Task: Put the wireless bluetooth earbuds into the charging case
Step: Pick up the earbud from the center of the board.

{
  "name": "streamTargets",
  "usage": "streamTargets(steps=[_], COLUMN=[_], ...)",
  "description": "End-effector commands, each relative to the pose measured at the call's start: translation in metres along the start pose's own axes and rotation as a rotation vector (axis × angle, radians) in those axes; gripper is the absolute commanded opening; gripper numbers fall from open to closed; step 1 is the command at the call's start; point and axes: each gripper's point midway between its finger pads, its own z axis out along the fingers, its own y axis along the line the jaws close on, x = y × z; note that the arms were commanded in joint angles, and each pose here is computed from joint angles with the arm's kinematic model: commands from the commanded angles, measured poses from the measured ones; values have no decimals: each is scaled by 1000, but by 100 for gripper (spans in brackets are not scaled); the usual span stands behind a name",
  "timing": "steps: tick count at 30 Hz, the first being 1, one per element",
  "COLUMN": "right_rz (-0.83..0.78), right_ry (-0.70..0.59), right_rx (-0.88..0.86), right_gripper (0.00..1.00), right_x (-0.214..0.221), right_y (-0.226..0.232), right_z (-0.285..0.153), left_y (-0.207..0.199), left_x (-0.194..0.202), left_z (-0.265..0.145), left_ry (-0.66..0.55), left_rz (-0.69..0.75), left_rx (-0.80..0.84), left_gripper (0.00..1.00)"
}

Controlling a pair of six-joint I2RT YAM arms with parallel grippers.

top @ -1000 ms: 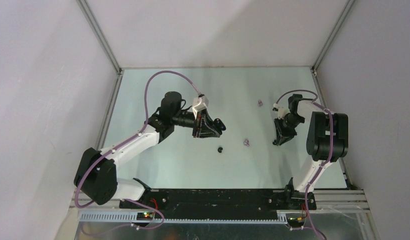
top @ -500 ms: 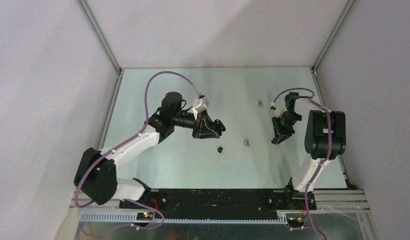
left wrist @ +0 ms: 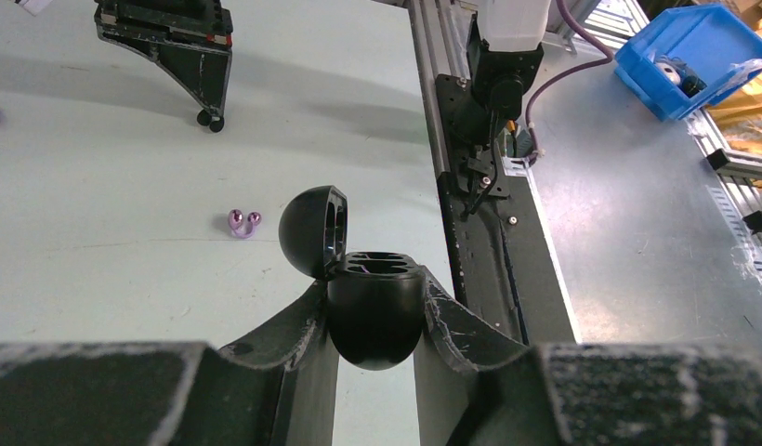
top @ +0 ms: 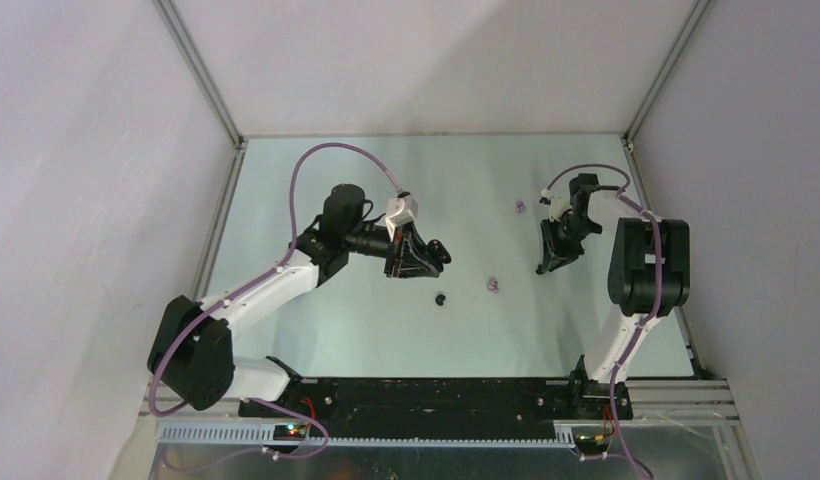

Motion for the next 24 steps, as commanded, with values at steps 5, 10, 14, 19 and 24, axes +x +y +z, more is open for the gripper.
streamTargets(steps=[5, 10, 14, 19, 24], right_rz=[37, 53, 59, 56, 45], right_ry=[-42, -22, -24, -44, -64], right_rx=[-11, -37, -59, -69, -98], right_gripper=[26, 26, 25, 22, 12], right_x=[-20, -17, -19, -23, -27], right_y=[1, 7, 11, 14, 20], right_z=[0, 7, 11, 9, 5], left_y=[-9, -8, -8, -9, -8], left_x=[-13, -12, -12, -12, -11], left_z=[-1, -2, -2, -1, -1], left_ry=[-21, -19, -18, -16, -15], left_rz=[82, 83, 87, 86, 85], left_rx=[7, 5, 3, 4, 4], left_gripper=[0, 0, 0, 0, 0])
